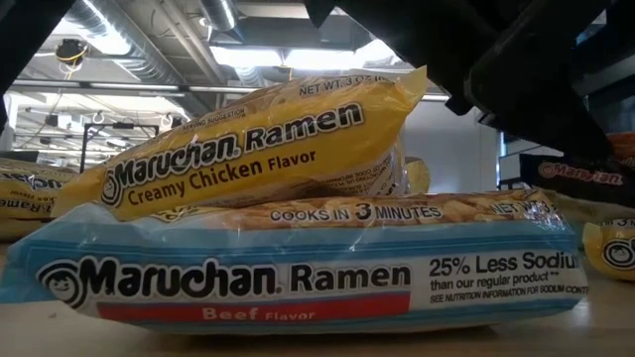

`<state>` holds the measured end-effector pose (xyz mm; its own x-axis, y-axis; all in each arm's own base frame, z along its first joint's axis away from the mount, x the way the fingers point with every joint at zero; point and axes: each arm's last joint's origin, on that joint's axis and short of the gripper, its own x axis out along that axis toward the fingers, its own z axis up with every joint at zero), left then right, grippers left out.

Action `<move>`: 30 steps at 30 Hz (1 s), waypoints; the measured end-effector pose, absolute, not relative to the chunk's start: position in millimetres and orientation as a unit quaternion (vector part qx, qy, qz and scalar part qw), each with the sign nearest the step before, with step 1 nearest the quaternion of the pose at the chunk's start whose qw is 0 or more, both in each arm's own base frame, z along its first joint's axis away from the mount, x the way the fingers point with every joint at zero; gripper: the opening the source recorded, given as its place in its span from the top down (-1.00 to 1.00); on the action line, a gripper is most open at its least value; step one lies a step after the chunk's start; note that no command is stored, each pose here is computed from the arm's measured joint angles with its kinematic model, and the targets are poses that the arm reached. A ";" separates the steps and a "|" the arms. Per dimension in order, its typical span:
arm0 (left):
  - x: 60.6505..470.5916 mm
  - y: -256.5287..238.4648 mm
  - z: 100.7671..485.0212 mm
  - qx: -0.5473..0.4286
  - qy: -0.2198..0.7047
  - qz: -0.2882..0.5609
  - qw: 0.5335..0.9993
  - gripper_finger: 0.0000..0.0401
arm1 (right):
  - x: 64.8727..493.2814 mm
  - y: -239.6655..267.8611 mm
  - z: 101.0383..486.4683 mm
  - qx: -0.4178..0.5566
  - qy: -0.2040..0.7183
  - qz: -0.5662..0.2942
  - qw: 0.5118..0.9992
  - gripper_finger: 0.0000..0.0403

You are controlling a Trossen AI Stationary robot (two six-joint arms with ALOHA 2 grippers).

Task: Sort Maruchan noodles

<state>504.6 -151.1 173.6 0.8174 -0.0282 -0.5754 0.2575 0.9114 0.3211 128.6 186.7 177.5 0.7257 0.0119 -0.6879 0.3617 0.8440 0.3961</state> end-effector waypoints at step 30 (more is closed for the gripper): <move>484.4 -161.8 169.0 0.229 0.333 -0.056 0.913 1.00 | 134.8 186.7 171.7 0.296 0.352 -0.126 0.879 -0.49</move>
<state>484.4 -161.8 169.0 0.7716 0.0515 -0.6340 0.2544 0.8886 0.3818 134.8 186.7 171.7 0.7198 -0.0132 -0.6940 0.4309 0.7923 0.4319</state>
